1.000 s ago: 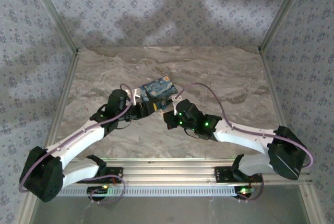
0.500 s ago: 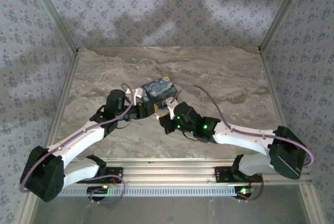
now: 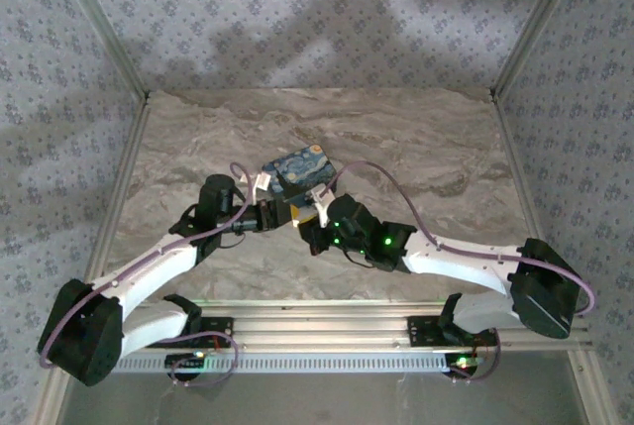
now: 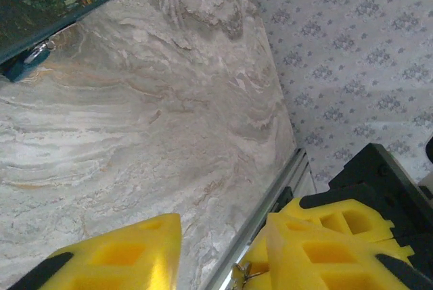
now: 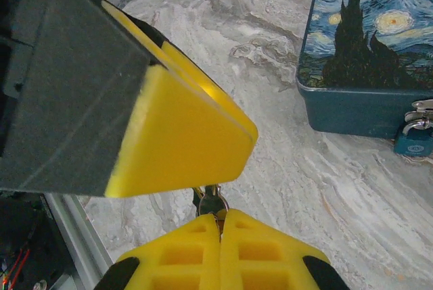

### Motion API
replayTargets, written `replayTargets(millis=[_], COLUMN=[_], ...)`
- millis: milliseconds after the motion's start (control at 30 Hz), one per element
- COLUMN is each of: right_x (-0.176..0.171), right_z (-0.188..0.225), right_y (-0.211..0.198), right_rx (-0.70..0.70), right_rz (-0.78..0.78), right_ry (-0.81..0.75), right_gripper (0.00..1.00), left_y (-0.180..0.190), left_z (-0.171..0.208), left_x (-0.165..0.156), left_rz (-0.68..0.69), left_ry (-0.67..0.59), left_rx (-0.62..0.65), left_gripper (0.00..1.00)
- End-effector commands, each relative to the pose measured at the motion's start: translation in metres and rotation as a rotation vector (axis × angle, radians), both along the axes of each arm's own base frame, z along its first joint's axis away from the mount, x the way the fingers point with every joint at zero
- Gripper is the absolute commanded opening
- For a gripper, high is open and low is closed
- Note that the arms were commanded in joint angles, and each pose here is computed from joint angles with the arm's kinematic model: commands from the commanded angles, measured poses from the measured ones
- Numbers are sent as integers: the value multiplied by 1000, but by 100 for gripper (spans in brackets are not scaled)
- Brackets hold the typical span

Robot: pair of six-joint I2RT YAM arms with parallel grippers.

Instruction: Unlock a padlock with a key

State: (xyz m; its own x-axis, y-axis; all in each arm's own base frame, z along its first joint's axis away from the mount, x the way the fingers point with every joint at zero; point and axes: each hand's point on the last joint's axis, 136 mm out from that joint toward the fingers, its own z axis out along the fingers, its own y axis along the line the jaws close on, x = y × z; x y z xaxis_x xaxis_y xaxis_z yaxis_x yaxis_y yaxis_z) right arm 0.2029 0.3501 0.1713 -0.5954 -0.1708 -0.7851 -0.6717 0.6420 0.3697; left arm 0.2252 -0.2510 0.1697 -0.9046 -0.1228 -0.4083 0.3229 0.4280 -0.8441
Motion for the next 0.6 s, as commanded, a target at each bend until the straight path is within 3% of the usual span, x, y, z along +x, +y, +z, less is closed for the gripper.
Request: replayTargets(millis=[0,167,267,467,567], right_x=[1,1,0,1,-1], right_z=[12,11,8,7,9], right_y=[9,10,10,9,5], right_rx=[19,16,9,3,-7], right_rz=[20,25,29,27,38], right_ry=[-30,-30,-26,-26,-27], right_gripper=[0,0,0,0,18], left_y=[-3,-4,-3,-1,3], left_z=[18,17,16,22,28], left_x=[-2,-3,-4,-6,-7], left_rz=[-38,-47,-52,-80,-101], left_ry=[-58,-60,-66,-134,-212], left_rx=[-41,-34,-23,17,92], left_gripper=[33,19,0,0,0])
